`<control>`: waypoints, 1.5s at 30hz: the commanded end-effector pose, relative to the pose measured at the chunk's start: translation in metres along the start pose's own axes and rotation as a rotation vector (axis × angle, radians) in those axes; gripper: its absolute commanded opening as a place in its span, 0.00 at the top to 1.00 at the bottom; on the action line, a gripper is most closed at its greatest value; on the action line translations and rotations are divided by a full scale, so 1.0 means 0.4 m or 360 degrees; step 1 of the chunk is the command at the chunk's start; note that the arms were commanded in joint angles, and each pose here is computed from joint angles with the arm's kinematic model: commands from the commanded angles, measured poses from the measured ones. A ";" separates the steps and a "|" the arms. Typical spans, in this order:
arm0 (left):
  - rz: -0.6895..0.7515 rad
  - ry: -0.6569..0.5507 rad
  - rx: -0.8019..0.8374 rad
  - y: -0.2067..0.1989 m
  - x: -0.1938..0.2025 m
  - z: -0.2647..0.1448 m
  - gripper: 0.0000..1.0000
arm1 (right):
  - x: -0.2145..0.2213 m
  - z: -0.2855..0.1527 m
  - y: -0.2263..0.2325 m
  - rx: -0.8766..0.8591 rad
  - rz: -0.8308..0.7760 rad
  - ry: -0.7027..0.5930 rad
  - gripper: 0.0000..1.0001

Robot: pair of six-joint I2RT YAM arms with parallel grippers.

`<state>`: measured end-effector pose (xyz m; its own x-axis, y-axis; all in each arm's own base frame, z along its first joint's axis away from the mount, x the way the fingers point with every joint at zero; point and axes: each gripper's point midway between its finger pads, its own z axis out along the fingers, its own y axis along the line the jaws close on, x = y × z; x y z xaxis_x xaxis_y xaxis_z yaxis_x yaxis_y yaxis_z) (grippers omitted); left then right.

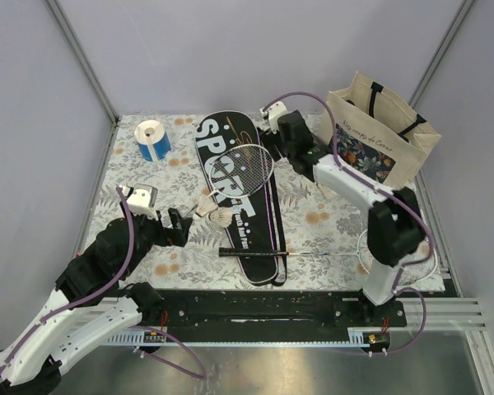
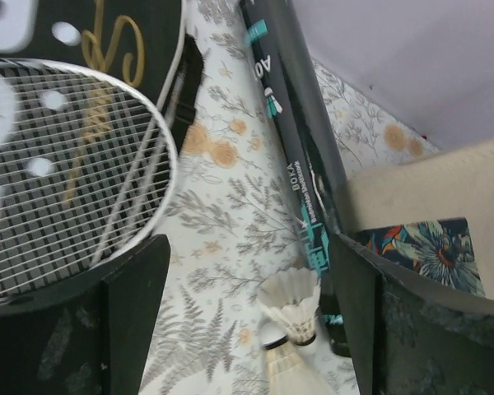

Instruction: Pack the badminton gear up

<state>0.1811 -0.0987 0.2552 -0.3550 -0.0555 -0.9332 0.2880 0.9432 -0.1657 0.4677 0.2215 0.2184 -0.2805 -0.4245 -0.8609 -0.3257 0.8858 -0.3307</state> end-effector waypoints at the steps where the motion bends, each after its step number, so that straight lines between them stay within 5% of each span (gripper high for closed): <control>1: 0.0004 -0.0057 0.0028 -0.010 -0.023 0.003 0.01 | 0.088 0.106 -0.070 0.0043 -0.0363 0.0334 0.16; 13: 0.0039 -0.0011 0.0016 -0.013 -0.011 0.021 0.01 | 0.218 0.282 -0.194 0.0131 -0.0510 0.0614 0.17; 37: 0.0028 -0.0073 0.0093 -0.023 -0.029 0.009 0.01 | 0.361 0.437 -0.215 0.0076 -0.0685 0.0850 0.15; 41: 0.0023 -0.0091 0.0114 -0.027 -0.031 0.006 0.01 | 0.367 0.448 -0.210 0.0056 -0.0696 0.0843 0.20; 45: 0.0027 -0.0091 0.0129 -0.030 -0.031 0.005 0.01 | 0.340 0.446 -0.219 0.0079 -0.0702 0.0811 0.40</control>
<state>0.1817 -0.1040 0.2579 -0.3396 -0.0445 -0.9395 0.3319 0.9290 -0.1640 0.6126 0.1229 0.0468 -0.5344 -0.7661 -0.3570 -0.4861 0.6241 -0.6118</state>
